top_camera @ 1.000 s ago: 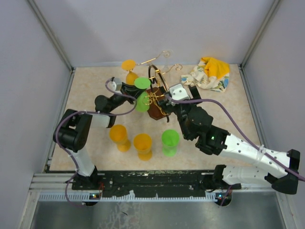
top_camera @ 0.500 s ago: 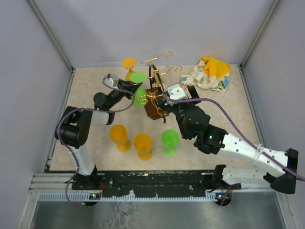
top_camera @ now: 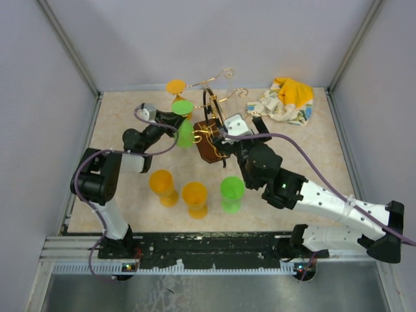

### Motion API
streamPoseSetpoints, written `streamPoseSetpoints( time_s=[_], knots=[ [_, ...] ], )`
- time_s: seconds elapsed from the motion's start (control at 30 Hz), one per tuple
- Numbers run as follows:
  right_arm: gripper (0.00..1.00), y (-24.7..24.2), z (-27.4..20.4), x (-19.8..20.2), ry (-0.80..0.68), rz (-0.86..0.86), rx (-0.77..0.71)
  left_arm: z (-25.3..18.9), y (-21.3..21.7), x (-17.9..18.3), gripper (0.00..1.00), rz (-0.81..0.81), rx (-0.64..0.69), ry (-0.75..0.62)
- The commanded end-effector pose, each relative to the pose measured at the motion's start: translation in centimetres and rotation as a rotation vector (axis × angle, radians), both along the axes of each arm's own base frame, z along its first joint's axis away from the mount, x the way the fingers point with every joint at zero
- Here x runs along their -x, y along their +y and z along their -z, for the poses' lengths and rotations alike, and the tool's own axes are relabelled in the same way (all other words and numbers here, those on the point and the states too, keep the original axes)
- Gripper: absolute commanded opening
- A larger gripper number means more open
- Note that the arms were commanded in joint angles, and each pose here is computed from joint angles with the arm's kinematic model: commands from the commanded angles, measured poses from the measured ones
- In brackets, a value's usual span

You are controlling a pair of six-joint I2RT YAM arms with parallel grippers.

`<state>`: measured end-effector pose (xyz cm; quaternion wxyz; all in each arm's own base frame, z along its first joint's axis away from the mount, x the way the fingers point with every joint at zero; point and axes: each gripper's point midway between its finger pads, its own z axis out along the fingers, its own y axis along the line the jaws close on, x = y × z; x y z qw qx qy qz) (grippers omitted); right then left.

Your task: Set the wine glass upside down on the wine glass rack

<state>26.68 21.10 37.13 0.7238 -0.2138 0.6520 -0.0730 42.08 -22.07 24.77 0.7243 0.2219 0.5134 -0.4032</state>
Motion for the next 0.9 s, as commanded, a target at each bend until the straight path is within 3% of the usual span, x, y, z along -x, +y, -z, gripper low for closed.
streamPoseSetpoints(
  time_s=[0.0,0.17,0.3,0.53,0.87],
  knots=[
    [0.88,0.1,-0.7,-0.3,-0.006,-0.001,-0.026,-3.7,1.4,2.5,0.0,-0.021,0.039,-0.228],
    [0.89,0.0,-0.6,-0.2,0.001,-0.004,-0.034,-3.6,1.0,3.5,0.0,0.031,0.011,-0.239],
    [0.89,-0.1,-0.5,-0.1,0.004,-0.003,-0.033,-3.4,0.1,4.4,0.06,0.105,-0.02,-0.246],
    [0.89,0.1,-0.4,-0.1,0.012,-0.009,-0.052,-3.3,-0.2,5.1,0.39,0.139,-0.035,-0.25],
    [0.9,0.1,-1.2,0.2,0.019,-0.026,-0.091,-3.6,1.8,6.5,0.51,0.071,-0.03,-0.244]
  ],
)
